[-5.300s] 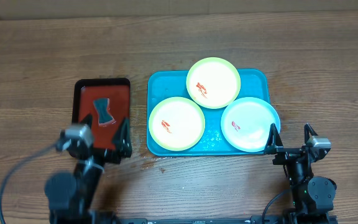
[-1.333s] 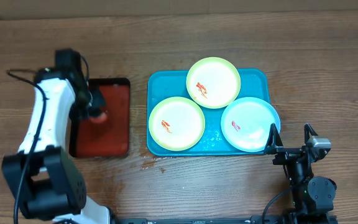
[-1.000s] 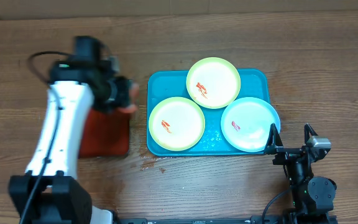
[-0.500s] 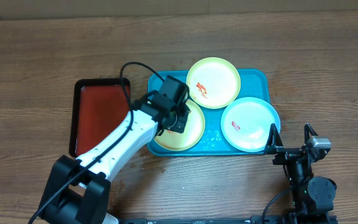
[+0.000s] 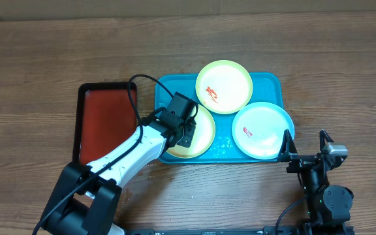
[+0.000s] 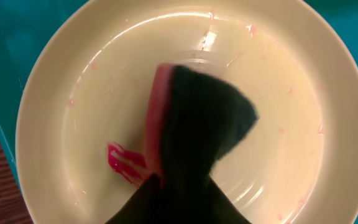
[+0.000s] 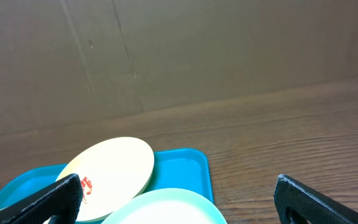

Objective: Clean dirty plates on tray and stack at the side
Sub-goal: 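Scrub the lower-left yellow plate with the sponge in the left gripper, then lift the sponge back and move the right gripper toward the plates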

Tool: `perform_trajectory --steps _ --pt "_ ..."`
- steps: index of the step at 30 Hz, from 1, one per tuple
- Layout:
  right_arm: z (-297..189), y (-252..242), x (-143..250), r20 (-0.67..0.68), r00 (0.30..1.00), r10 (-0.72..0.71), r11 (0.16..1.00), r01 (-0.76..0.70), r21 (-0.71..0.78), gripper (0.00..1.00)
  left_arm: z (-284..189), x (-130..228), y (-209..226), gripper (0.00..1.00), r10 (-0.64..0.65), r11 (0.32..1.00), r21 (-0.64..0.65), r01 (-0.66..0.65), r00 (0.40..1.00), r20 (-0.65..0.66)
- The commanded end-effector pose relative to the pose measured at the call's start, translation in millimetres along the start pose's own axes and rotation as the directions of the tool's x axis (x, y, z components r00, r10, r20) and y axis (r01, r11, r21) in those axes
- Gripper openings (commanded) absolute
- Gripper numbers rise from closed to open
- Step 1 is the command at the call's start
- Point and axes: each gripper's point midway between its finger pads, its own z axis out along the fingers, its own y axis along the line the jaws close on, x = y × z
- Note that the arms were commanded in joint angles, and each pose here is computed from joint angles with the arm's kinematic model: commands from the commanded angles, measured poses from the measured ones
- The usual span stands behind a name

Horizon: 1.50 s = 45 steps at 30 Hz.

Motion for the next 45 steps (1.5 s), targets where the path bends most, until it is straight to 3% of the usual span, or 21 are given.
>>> perform_trajectory --steps 1,2,6,15,17,20,21,24,29,34,38,41,43,45 --pt "0 -1 2 0.005 1.000 -0.006 1.000 0.006 0.005 1.00 2 -2 1 0.27 0.018 1.000 -0.009 -0.018 1.000 0.013" --pt "0 -1 2 0.005 1.000 -0.006 1.000 0.006 0.005 1.00 1 -4 0 0.33 0.017 1.000 -0.007 -0.017 1.000 0.020" --pt "0 -1 2 0.005 1.000 -0.006 1.000 0.006 0.005 1.00 -5 -16 -1 0.41 0.014 1.000 -0.004 -0.013 0.999 0.041" --pt "0 -1 2 0.005 1.000 -0.006 1.000 0.006 0.005 1.00 -51 -58 53 0.47 -0.070 0.982 -0.169 0.081 0.995 0.072" --pt "0 -1 2 0.005 1.000 -0.006 1.000 0.006 0.005 1.00 -61 -67 71 0.59 -0.119 0.976 -0.175 0.131 0.990 0.078" --pt "0 -1 2 0.005 1.000 -0.006 1.000 0.006 0.005 1.00 -69 -80 88 0.96 -0.209 0.973 -0.078 0.217 0.973 0.095" --pt "0 -1 2 0.005 1.000 -0.006 1.000 0.006 0.005 1.00 -70 -83 91 1.00 -0.234 0.970 -0.036 0.239 0.967 0.099" --pt "0 -1 2 0.005 1.000 -0.006 1.000 0.006 0.005 1.00 -72 -91 104 1.00 -0.315 0.948 0.087 0.306 0.942 0.113" --pt "0 2 -12 0.061 0.998 -0.002 1.000 0.003 -0.006 1.00 -75 -78 146 1.00 -0.434 0.901 0.068 0.429 0.896 0.095" --pt "-11 51 -41 0.098 0.971 0.220 0.934 -0.180 -0.308 1.00 -76 -72 158 1.00 -0.461 0.888 0.054 0.458 0.884 0.084" --pt "-37 79 -94 0.279 0.927 0.252 0.872 -0.092 -0.482 1.00 -76 -72 158 1.00 -0.460 0.888 0.054 0.457 0.884 0.087" --pt "-63 86 -138 0.439 0.859 0.265 0.858 -0.001 -0.514 1.00 -76 -73 158 0.99 -0.460 0.888 0.054 0.456 0.884 0.087" --pt "-70 85 -160 0.477 0.845 0.244 0.876 0.019 -0.481 1.00 -76 -72 158 1.00 -0.460 0.888 0.054 0.457 0.884 0.087" --pt "-64 86 -168 0.434 0.884 0.174 0.899 0.037 -0.436 1.00 -76 -72 158 1.00 -0.460 0.888 0.055 0.457 0.884 0.086"
